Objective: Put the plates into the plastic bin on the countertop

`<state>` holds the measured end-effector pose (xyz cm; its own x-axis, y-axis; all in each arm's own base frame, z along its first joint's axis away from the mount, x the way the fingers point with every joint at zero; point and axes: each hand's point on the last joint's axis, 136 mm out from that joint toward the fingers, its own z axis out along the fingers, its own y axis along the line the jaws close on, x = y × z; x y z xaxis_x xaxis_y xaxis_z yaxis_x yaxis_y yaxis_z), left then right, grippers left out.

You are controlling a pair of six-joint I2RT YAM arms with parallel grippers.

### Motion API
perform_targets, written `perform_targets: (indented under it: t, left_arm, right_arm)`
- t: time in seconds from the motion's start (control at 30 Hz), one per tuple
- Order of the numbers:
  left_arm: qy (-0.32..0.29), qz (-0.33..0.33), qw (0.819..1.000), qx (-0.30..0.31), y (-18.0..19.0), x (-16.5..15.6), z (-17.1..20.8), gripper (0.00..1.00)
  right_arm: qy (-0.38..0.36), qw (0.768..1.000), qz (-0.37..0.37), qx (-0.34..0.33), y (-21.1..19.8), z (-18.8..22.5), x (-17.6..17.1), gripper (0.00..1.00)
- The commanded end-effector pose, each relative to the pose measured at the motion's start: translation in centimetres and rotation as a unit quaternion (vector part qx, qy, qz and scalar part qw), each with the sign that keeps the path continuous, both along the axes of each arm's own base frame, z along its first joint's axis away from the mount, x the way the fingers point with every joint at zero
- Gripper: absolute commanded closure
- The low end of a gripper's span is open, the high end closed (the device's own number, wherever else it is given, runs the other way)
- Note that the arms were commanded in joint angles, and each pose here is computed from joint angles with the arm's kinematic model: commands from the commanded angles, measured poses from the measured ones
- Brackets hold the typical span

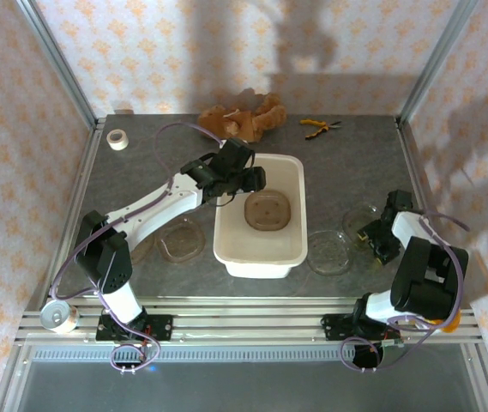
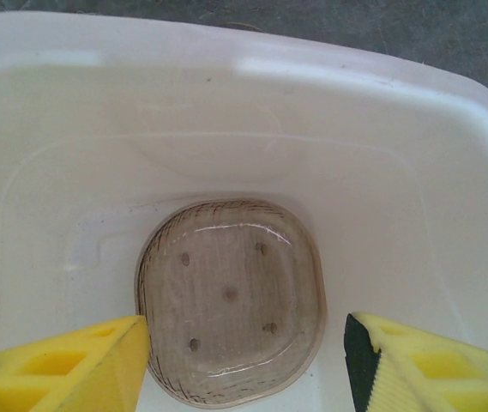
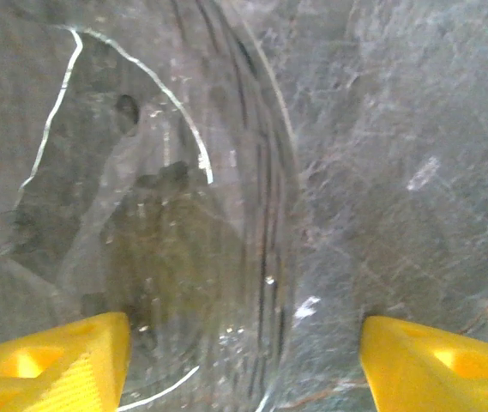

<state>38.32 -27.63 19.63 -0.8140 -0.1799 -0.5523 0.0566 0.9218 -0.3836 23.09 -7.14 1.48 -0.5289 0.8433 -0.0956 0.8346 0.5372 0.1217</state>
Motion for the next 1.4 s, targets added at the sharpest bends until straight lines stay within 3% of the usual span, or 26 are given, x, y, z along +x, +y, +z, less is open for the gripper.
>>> perform_targets:
  t: [0.0,0.27,0.63,1.37]
  left_arm:
    - [0.002,0.01,1.0,0.004,0.4,0.7,0.1,0.37]
    - [0.006,0.016,1.0,0.004,1.0,1.0,-0.2,0.37]
    - [0.009,0.018,1.0,0.002,1.2,0.9,-0.4,0.37]
    - [0.005,0.01,1.0,-0.013,0.9,0.9,0.5,0.37]
  right_arm:
    - [0.001,1.0,-0.003,-0.005,-0.5,-1.0,0.8,0.32]
    - [0.0,1.0,-0.008,-0.018,-1.1,-0.7,1.1,0.43]
    - [-0.013,1.0,0.003,-0.022,-1.4,-0.2,2.1,0.68]
    - [-0.062,0.995,0.003,-0.082,-2.4,4.3,1.0,0.8]
